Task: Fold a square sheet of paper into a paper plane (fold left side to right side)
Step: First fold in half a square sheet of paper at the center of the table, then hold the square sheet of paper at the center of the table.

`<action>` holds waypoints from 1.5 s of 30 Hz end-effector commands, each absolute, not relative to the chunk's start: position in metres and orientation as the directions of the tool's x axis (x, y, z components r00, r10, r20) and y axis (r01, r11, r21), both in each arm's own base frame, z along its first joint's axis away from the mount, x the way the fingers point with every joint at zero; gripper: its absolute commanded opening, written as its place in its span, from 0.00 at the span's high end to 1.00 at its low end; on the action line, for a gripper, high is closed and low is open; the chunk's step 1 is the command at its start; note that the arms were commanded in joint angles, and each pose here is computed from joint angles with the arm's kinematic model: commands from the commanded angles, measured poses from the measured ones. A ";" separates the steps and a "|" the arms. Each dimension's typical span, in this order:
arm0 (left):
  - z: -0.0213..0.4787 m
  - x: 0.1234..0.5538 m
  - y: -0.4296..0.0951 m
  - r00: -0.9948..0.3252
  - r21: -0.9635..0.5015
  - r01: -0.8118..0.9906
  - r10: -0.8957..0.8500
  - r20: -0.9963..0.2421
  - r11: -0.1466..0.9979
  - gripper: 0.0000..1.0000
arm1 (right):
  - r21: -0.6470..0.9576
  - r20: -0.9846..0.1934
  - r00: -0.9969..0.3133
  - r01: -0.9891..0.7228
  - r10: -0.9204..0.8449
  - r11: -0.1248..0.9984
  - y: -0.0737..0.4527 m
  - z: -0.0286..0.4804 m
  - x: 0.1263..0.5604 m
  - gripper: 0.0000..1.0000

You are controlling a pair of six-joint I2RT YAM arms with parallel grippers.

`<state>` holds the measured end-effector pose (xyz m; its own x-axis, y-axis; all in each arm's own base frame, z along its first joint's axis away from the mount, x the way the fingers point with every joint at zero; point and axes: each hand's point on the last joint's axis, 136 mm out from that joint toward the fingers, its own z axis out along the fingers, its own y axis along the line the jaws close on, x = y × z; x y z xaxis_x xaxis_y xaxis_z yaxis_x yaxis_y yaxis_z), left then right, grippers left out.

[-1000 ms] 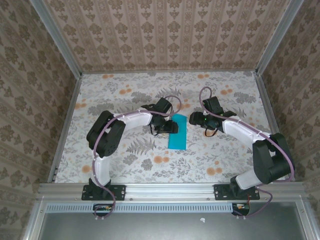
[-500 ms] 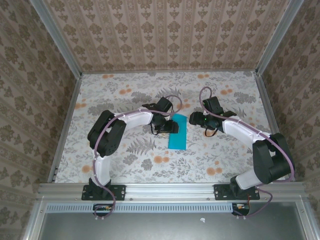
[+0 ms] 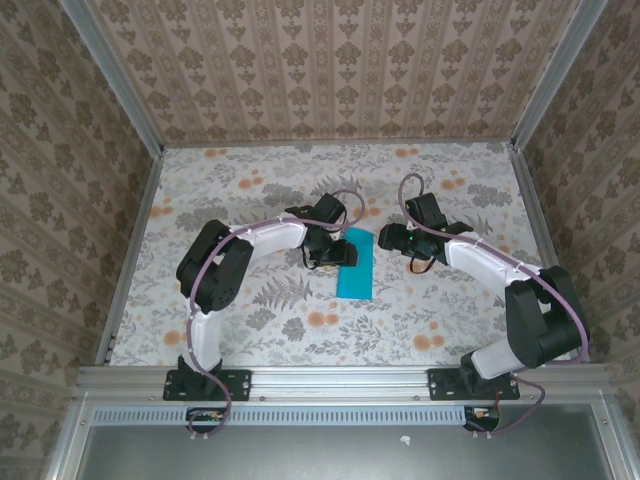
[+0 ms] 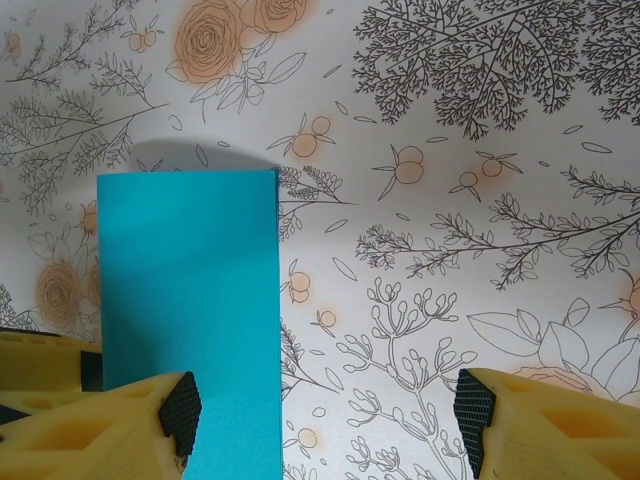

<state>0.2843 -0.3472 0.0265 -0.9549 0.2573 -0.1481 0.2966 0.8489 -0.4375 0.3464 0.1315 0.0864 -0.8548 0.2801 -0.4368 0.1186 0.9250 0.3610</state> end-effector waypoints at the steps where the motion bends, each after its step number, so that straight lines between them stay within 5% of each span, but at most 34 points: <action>1: -0.018 0.255 -0.339 -0.951 -0.386 0.294 0.308 -0.026 0.874 0.42 | 0.366 -0.445 -0.855 0.099 0.267 0.925 0.132 0.091 0.345 0.29; 5: -0.018 0.255 -0.340 -0.950 -0.387 0.295 0.310 -0.026 0.874 0.43 | 0.403 -0.415 -0.871 0.081 0.261 0.912 0.141 0.086 0.342 0.33; 23: -0.019 0.254 -0.339 -0.952 -0.384 0.293 0.306 -0.027 0.876 0.42 | 0.501 -0.268 -0.939 0.056 0.215 0.864 0.191 0.048 0.342 0.97; 45: -0.014 0.256 -0.340 -0.952 -0.389 0.295 0.304 -0.042 0.873 0.43 | 0.422 -0.152 -0.970 0.110 0.189 0.900 0.194 0.006 0.332 1.00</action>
